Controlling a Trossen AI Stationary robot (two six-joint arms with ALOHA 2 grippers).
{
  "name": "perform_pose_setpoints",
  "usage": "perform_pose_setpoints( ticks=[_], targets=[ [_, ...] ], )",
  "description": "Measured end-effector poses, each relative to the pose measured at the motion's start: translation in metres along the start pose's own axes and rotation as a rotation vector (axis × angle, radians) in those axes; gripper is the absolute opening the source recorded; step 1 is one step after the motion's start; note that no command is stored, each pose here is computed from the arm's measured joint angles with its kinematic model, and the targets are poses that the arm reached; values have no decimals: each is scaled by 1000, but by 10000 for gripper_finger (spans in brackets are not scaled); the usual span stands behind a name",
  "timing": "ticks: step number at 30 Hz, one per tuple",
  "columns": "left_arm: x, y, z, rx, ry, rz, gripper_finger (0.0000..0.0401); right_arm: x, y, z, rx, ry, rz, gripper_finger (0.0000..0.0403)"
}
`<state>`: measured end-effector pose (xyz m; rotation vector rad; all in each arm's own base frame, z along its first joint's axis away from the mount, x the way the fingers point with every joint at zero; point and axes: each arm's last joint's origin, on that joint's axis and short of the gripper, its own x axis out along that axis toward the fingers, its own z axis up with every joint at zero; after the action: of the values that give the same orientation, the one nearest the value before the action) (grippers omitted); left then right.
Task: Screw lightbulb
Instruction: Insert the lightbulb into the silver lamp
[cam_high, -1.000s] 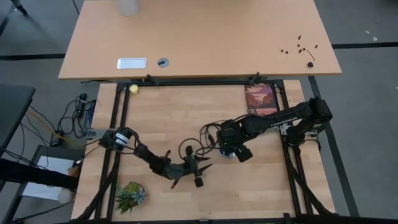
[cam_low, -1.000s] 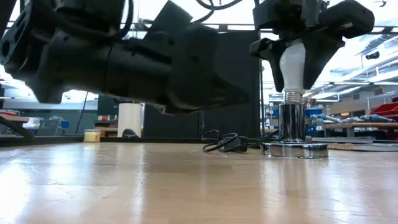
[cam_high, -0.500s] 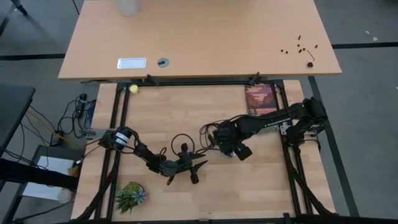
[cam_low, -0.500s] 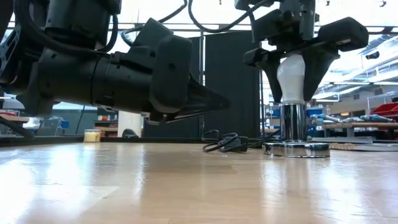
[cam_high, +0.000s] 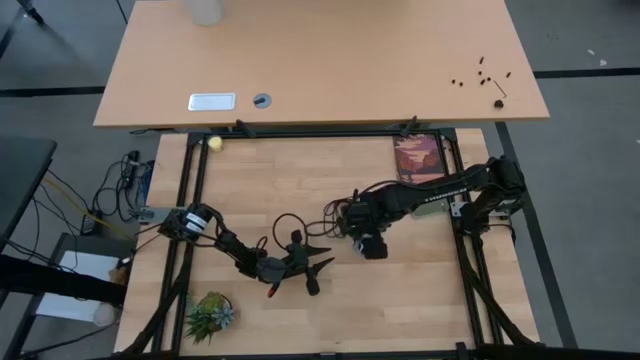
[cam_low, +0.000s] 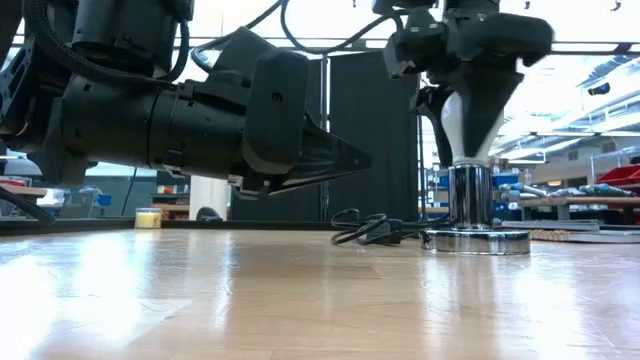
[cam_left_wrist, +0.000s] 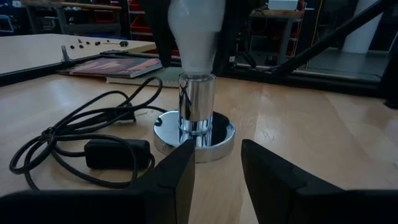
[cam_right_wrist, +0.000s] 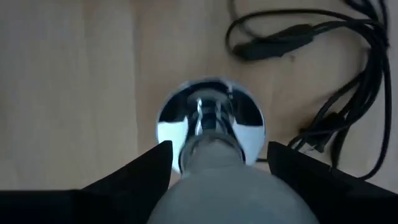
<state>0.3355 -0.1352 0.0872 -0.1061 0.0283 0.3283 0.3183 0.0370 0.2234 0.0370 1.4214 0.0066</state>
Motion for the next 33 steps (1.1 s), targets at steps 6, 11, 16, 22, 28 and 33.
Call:
perform_pose_setpoints(
  ticks=[6, 11, 16, 22, 28, 33],
  targets=[
    [0, 0, 1, -9, -10, -2, 136, 0, 0, 3, 297, -33, -1, 261],
    [0, 0, 1, 31, -8, -1, 136, 1, 2, 3, 506, -35, -3, 258],
    [0, 0, 1, -4, -8, -2, 136, 1, 3, 1, 708, -29, -32, 266],
    [0, -1, 0, -2, -5, -9, 136, 1, 3, 1, 800, -42, -48, 268],
    [-1, -2, 0, -1, 4, -44, 136, -6, 2, -1, 806, -64, -31, 275],
    [-1, -2, 0, -2, 3, -44, 136, -15, 2, -3, 803, -94, -17, 282]
  ],
)
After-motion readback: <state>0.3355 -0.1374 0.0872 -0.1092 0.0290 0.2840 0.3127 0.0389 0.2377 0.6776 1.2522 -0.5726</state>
